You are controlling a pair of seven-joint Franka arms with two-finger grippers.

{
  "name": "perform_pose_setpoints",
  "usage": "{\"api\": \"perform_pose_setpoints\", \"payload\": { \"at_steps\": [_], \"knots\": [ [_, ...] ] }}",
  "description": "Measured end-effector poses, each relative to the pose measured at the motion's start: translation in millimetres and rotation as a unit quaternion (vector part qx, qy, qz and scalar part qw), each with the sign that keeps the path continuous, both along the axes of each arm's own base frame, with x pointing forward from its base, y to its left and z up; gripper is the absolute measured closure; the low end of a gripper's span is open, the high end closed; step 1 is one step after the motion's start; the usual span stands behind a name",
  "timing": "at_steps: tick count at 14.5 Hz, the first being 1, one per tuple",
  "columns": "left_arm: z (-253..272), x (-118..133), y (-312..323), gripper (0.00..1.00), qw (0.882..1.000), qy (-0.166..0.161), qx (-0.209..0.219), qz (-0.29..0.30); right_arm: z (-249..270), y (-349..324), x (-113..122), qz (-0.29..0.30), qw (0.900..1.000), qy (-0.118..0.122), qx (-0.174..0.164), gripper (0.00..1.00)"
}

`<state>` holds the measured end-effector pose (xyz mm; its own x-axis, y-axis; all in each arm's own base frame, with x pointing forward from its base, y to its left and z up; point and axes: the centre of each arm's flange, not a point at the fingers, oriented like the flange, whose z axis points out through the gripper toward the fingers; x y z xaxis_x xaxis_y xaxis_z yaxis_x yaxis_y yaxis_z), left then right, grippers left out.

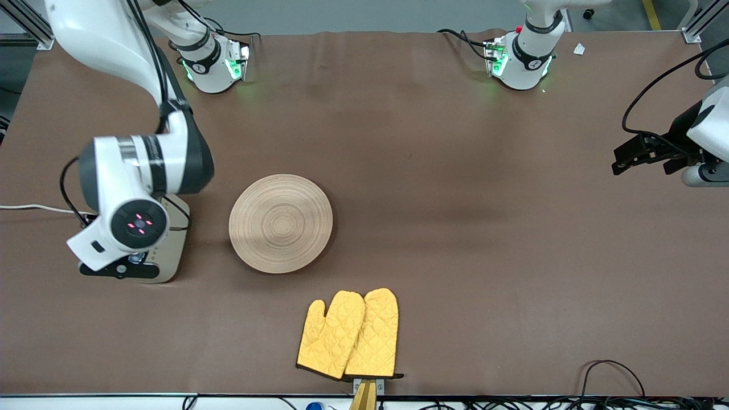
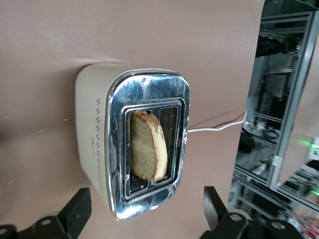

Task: Move plate and put bread in toaster

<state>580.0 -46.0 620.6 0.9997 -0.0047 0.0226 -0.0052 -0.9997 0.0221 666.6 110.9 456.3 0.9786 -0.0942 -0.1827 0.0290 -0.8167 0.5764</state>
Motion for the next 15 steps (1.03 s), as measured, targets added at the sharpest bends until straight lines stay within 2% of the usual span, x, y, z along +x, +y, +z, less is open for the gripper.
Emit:
{"api": "perform_pose_setpoints", "payload": {
  "at_steps": [2, 4, 7, 10, 12, 15],
  "knots": [
    [0.8, 2.1, 0.2, 0.00, 1.000, -0.009, -0.001, 0.001, 29.9, 0.7, -10.5, 0.017, 0.999, 0.008, 0.038, 0.00],
    [1.1, 4.1, 0.2, 0.00, 1.000, -0.017, -0.001, 0.002, 47.0, -5.0, -17.7, 0.001, 0.994, 0.009, 0.106, 0.00],
    [-0.6, 4.8, 0.4, 0.00, 1.000, -0.018, -0.001, 0.002, 87.7, -51.9, -25.9, -0.038, 0.981, -0.015, 0.188, 0.00],
    [-2.2, 5.2, 0.7, 0.00, 1.000, -0.019, -0.001, 0.003, 132.2, -96.9, -40.6, -0.077, 0.957, -0.053, 0.273, 0.00],
    [-2.5, 5.3, 0.7, 0.00, 1.000, -0.019, -0.001, 0.003, 151.8, -118.5, -51.7, -0.088, 0.949, -0.070, 0.296, 0.00],
    [-2.5, 5.4, 0.7, 0.00, 1.000, -0.019, -0.001, 0.003, 170.2, -118.7, -72.8, -0.085, 0.947, -0.079, 0.299, 0.00]
  ]
}}
